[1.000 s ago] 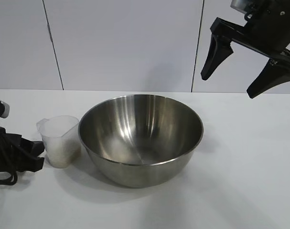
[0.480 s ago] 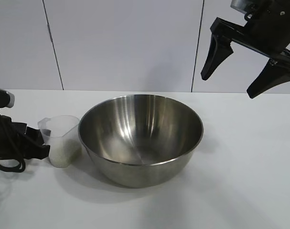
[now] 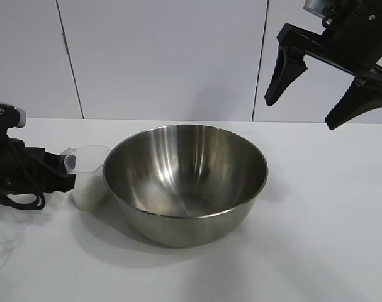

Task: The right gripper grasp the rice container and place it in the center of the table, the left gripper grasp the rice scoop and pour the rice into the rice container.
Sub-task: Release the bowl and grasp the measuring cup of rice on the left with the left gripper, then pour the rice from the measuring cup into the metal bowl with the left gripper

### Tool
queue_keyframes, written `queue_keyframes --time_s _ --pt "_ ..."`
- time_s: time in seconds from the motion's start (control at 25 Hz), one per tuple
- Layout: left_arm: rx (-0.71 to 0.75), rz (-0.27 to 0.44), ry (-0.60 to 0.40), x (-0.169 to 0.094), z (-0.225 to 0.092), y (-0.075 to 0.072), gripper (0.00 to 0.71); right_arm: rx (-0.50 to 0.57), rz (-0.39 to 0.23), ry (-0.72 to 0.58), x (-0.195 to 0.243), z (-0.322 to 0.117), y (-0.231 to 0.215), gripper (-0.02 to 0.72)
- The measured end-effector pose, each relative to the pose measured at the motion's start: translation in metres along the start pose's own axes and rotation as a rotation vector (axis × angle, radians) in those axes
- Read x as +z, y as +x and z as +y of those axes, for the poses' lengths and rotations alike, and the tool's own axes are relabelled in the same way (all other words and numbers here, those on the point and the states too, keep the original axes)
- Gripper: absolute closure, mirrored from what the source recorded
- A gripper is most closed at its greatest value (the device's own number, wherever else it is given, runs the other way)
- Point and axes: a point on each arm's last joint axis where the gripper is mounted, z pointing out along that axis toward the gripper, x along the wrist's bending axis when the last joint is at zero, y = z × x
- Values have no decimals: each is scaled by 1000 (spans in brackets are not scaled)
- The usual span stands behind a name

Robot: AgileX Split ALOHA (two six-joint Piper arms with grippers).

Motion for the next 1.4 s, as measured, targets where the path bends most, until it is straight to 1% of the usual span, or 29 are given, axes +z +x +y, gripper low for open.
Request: queue_keyframes --time_s 0.08,0.2,0.52,0.64,0.8,1.04,1.2,1.28,1.4 --pt "3 -6 0 0 0 -1 663 1 0 0 0 0 0 42" --pt "4 -9 0 0 0 -1 693 3 0 0 0 0 0 42" --pt "13 -27 -3 0 1 -2 698 -10 -17 1 0 0 -2 42" --pt "18 -25 -26 -1 10 -1 698 -11 -18 1 0 0 -2 42" --pt "38 -22 -91 -5 32 0 698 -11 -18 1 0 0 -2 42" --pt "169 -17 -201 -18 73 1 698 -11 -18 1 0 0 -2 42" --pt "311 -48 -186 -25 103 0 698 -11 -18 1 0 0 -2 42" --pt "383 -72 -170 -26 120 -4 698 -11 -18 1 0 0 -2 42" --pt "519 -110 -164 -24 145 -18 698 -11 -18 0 0 0 -2 42"
